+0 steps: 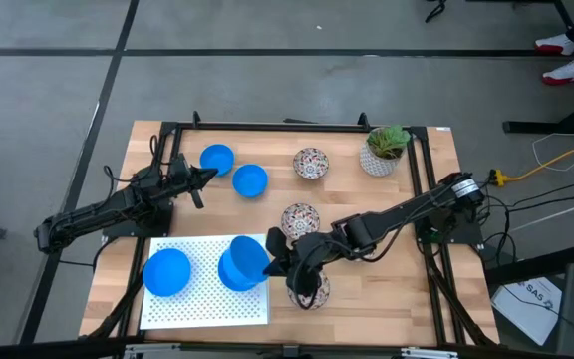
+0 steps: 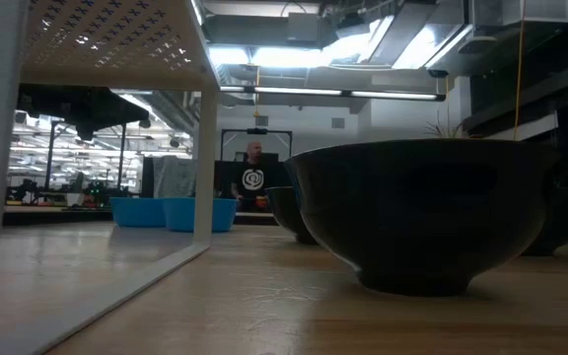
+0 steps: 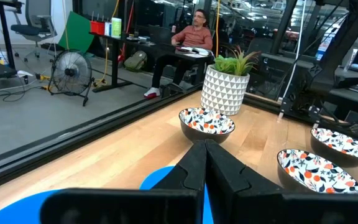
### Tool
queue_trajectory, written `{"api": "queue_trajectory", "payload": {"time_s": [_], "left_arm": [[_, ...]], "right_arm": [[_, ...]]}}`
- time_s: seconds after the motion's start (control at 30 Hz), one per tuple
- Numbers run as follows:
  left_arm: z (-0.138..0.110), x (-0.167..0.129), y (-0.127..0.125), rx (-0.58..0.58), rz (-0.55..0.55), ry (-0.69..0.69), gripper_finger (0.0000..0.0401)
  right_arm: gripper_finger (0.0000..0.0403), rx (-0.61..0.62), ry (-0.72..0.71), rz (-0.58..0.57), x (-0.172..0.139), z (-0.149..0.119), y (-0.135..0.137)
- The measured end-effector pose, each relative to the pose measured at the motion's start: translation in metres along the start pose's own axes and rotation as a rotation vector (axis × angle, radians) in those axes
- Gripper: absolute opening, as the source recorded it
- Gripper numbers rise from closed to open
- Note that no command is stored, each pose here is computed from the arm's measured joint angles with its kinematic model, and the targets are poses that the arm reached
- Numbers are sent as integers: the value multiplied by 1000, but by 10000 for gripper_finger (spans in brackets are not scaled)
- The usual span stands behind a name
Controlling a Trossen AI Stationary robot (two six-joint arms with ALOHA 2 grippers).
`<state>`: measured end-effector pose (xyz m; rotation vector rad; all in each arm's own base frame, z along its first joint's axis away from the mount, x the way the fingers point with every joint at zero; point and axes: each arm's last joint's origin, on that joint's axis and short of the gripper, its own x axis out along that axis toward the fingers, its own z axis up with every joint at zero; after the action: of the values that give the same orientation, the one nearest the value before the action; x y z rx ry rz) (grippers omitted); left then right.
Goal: Pick & Place Mini bowls
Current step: Stack the blue bowl on top of the right blue bowl on the shelf
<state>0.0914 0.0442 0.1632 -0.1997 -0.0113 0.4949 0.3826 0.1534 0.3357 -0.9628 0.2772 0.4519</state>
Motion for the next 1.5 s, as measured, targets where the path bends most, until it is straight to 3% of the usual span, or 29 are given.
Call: {"api": "queue_trajectory", "payload": {"time_s": [0.97, 1.27, 1.5], "left_arm": [[0, 0, 0, 0, 0, 0, 2], [0, 0, 0, 0, 0, 0, 2], [0, 0, 0, 0, 0, 0, 2]], "right_arm": [[89, 12, -3, -4, 0, 0, 0], [85, 12, -3, -3, 0, 0, 0], [23, 11, -50, 56, 0, 1, 2]]}}
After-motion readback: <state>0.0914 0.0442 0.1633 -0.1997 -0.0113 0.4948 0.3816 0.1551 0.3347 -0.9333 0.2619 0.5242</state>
